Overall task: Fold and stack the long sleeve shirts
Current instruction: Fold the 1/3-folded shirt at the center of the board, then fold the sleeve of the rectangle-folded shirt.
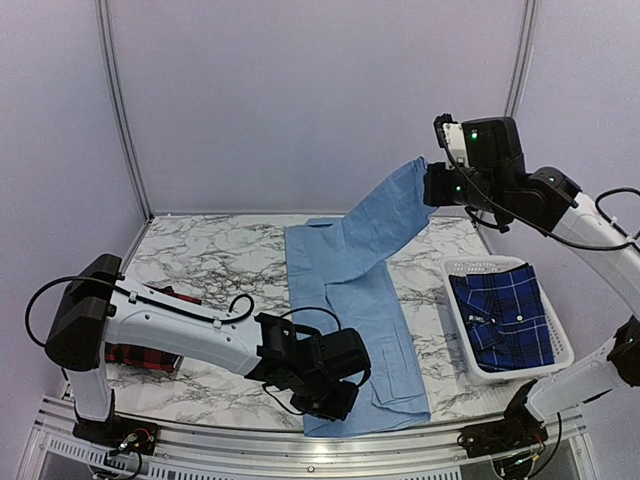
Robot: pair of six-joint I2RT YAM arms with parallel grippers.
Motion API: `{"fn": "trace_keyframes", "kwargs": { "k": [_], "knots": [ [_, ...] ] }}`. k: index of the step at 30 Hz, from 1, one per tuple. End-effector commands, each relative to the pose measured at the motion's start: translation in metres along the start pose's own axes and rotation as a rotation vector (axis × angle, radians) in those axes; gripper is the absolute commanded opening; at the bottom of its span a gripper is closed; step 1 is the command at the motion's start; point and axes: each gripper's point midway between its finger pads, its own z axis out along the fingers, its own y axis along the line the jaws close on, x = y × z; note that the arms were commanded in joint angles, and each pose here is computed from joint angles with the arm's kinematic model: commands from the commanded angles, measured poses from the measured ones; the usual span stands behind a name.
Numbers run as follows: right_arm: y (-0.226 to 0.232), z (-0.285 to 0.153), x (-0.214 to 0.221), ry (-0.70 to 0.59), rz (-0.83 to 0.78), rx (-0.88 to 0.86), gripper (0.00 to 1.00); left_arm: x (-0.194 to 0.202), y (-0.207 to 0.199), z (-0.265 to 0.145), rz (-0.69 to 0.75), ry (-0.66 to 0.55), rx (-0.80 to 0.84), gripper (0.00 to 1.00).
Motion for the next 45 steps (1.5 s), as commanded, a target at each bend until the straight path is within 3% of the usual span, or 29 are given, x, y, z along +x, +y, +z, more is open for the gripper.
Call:
{"fn": "trace_keyframes", "kwargs": {
  "k": [1, 12, 16, 20, 23, 28, 35, 39, 45],
  "knots": [
    [-0.006, -0.021, -0.018, -0.045, 0.026, -0.008, 0.00, 0.003, -0.002, 0.003, 0.024, 0.034, -0.002, 0.00],
    [-0.010, -0.027, -0.017, -0.048, 0.021, -0.002, 0.00, 0.001, -0.008, 0.001, 0.037, 0.034, 0.017, 0.01],
    [-0.009, -0.024, -0.012, -0.031, 0.014, -0.003, 0.00, 0.003, -0.006, 0.001, 0.039, 0.040, 0.017, 0.13],
    [-0.008, -0.023, -0.002, -0.007, 0.003, -0.014, 0.00, -0.004, -0.006, -0.017, 0.025, -0.013, 0.021, 0.41],
    [-0.004, -0.024, 0.008, 0.013, -0.013, -0.047, 0.00, -0.016, -0.008, -0.041, 0.012, -0.070, 0.048, 0.53],
    [0.021, -0.032, 0.032, 0.043, -0.039, -0.191, 0.00, -0.050, 0.009, -0.095, -0.075, -0.213, 0.082, 0.55],
    [0.069, -0.058, 0.071, 0.089, -0.086, -0.400, 0.00, -0.111, 0.094, -0.153, -0.320, -0.436, 0.042, 0.49],
    [0.087, -0.068, 0.099, 0.147, -0.104, -0.498, 0.00, -0.127, 0.126, -0.159, -0.401, -0.471, 0.048, 0.45],
    [0.112, -0.070, 0.163, 0.310, -0.140, -0.596, 0.00, -0.142, 0.143, -0.153, -0.429, -0.481, 0.050, 0.45]
  ]
}}
